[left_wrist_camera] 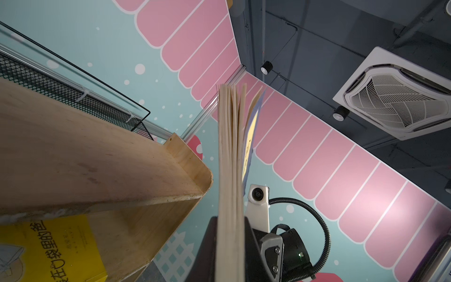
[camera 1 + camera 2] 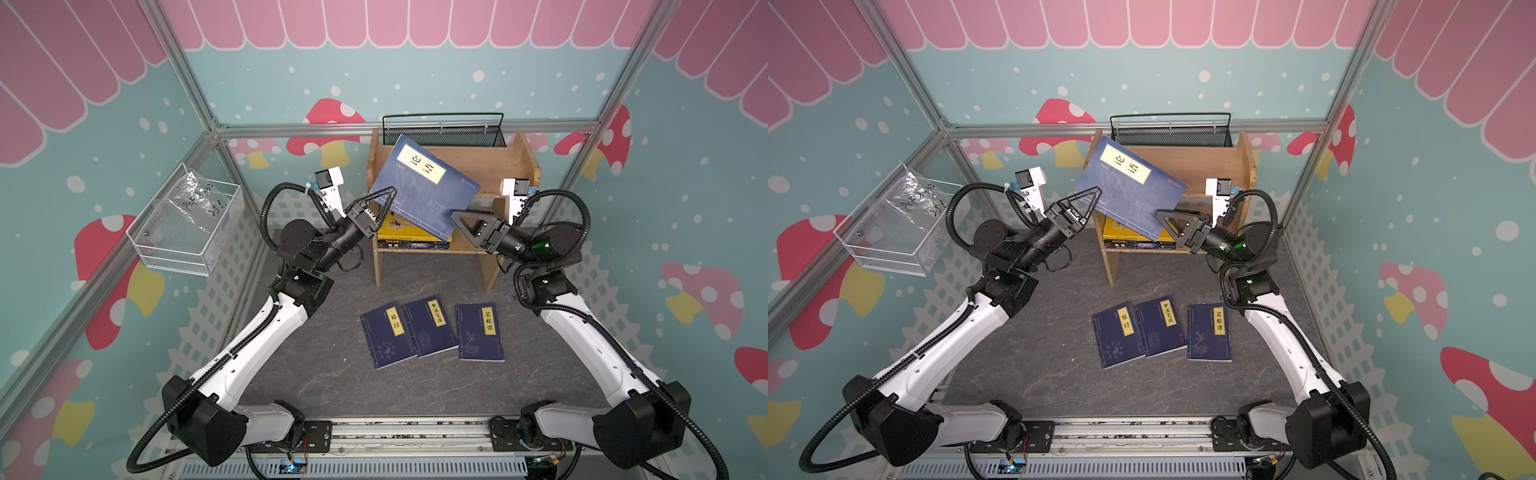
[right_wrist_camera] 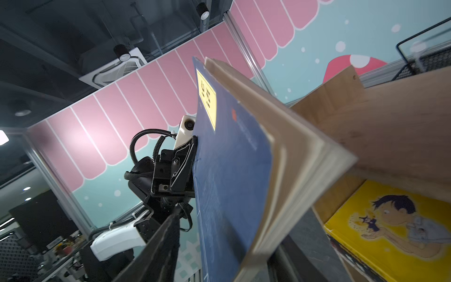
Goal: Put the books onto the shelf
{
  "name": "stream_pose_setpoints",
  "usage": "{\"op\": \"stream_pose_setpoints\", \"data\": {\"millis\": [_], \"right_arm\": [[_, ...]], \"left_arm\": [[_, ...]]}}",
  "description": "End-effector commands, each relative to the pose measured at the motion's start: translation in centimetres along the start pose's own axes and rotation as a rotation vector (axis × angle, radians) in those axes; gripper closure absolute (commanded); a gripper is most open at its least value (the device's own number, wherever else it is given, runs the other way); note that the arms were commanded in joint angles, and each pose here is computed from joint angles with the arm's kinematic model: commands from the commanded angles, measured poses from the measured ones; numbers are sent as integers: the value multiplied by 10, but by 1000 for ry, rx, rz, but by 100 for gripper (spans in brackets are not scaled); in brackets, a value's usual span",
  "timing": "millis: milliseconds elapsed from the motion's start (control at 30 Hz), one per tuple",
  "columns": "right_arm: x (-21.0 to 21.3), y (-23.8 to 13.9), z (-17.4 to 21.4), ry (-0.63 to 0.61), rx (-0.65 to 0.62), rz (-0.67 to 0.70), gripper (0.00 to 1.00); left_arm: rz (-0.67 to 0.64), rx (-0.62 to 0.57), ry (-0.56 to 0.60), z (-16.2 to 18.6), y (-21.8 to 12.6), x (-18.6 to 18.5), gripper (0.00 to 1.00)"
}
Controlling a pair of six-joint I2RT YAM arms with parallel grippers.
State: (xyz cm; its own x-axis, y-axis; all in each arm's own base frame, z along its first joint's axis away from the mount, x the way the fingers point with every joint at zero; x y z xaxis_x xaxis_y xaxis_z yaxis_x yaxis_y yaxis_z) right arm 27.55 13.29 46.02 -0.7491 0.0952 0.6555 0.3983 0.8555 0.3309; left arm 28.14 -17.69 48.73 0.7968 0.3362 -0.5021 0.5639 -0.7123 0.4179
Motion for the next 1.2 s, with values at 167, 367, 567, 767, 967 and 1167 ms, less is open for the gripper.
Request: {"op": "stream_pose_setpoints", "data": {"millis": [167,367,567,767,967,1167], "right_arm": [[21,-20,-20,-303,-259,252,33],[24,-23,-27,-530,-303,488,29],[14,-6,-31,-661,-305,611,25],[-9,22,-33,-711,-299,690,25],[-35,40,-32,-704,-285,707,26],[-53,51,-30,-666,-268,710,26]], "left_arm": [[-108,-275,-98,-33,25,7,100],[-197,-258,-139,-28,53,25,100],[-295,-240,-202,-14,70,48,100],[-367,-211,-212,-3,76,58,100],[-432,-192,-222,6,75,66,100],[-470,-194,-232,12,72,70,100]]}}
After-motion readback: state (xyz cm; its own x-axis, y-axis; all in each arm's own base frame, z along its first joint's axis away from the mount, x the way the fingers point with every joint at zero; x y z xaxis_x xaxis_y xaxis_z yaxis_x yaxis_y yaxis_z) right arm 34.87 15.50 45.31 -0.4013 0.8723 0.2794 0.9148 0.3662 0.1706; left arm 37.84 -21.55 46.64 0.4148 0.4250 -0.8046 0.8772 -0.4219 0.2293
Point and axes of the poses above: each gripper's point midway between its finger pads, its own y axis out along the fingers, its own x axis along the line the jaws close on, z = x × y, the point moved 10 cm from there along -y, back along the fingers, and after that the axes turned 12 degrees about y, right-handed, at the moved point
